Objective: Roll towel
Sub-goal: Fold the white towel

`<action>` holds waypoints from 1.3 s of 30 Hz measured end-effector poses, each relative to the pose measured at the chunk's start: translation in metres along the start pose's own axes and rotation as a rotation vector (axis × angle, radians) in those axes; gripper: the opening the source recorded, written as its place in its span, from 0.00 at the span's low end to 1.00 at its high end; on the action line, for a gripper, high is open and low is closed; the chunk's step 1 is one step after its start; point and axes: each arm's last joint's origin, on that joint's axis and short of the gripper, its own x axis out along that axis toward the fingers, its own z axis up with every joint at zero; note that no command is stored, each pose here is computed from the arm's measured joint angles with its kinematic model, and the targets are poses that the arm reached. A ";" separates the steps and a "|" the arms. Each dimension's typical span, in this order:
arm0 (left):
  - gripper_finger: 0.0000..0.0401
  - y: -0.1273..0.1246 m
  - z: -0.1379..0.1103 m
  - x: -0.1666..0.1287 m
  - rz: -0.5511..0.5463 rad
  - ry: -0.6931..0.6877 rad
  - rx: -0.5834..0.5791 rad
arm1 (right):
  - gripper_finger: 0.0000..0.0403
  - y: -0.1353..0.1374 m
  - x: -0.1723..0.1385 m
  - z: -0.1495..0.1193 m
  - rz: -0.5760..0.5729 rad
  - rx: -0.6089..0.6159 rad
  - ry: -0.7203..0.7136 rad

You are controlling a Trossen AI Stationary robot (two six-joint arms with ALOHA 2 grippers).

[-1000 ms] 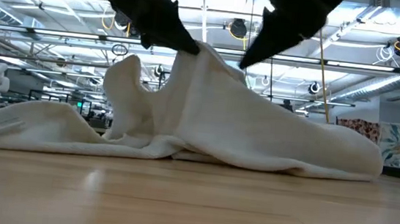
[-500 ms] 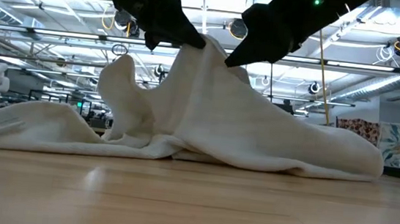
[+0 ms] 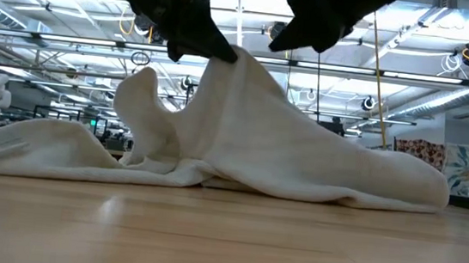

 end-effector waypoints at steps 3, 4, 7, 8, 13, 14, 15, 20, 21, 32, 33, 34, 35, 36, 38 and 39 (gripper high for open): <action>0.01 0.001 0.000 0.000 0.029 -0.008 -0.012 | 0.01 -0.014 -0.008 0.008 -0.026 0.011 -0.025; 0.01 0.001 0.001 0.000 0.042 -0.017 -0.013 | 0.01 -0.019 -0.011 0.011 -0.013 0.020 -0.033; 0.01 0.001 0.003 0.000 0.051 -0.041 -0.018 | 0.01 -0.026 -0.017 0.014 0.086 0.031 -0.040; 0.01 0.001 0.004 0.000 0.051 -0.049 -0.019 | 0.02 -0.025 -0.018 0.013 0.123 0.032 -0.031; 0.01 0.001 0.006 0.000 0.046 -0.065 -0.016 | 0.10 -0.018 -0.016 -0.003 0.254 0.053 0.096; 0.01 0.001 0.006 0.000 0.045 -0.065 -0.015 | 0.13 -0.017 -0.014 -0.006 0.261 0.061 0.124; 0.01 0.001 0.006 0.000 0.045 -0.065 -0.013 | 0.16 -0.014 -0.012 -0.010 0.254 0.064 0.146; 0.01 0.000 0.006 0.000 0.039 -0.067 0.001 | 0.34 -0.005 0.003 -0.013 0.214 0.091 0.145; 0.01 0.000 0.006 0.000 0.039 -0.068 0.001 | 0.37 -0.002 0.008 -0.014 0.198 0.092 0.145; 0.01 0.000 0.001 0.000 0.040 -0.019 -0.006 | 0.23 -0.007 0.029 -0.018 0.067 0.027 0.150; 0.01 0.000 0.001 0.000 0.041 -0.016 -0.005 | 0.18 -0.010 0.027 -0.016 0.069 0.025 0.142; 0.01 0.001 0.000 0.000 0.043 -0.012 -0.004 | 0.12 -0.012 0.025 -0.014 0.073 0.024 0.135; 0.01 0.001 0.000 0.000 0.044 -0.012 -0.004 | 0.07 -0.015 0.023 -0.012 0.084 0.023 0.127; 0.01 0.001 0.001 0.000 0.044 -0.016 -0.005 | 0.04 -0.017 0.021 -0.010 0.094 0.021 0.121; 0.01 0.000 0.001 0.000 0.046 -0.023 -0.007 | 0.02 -0.022 0.018 -0.006 0.093 0.031 0.103; 0.01 0.000 0.002 0.000 0.045 -0.028 -0.008 | 0.03 -0.025 0.016 -0.004 0.095 0.038 0.095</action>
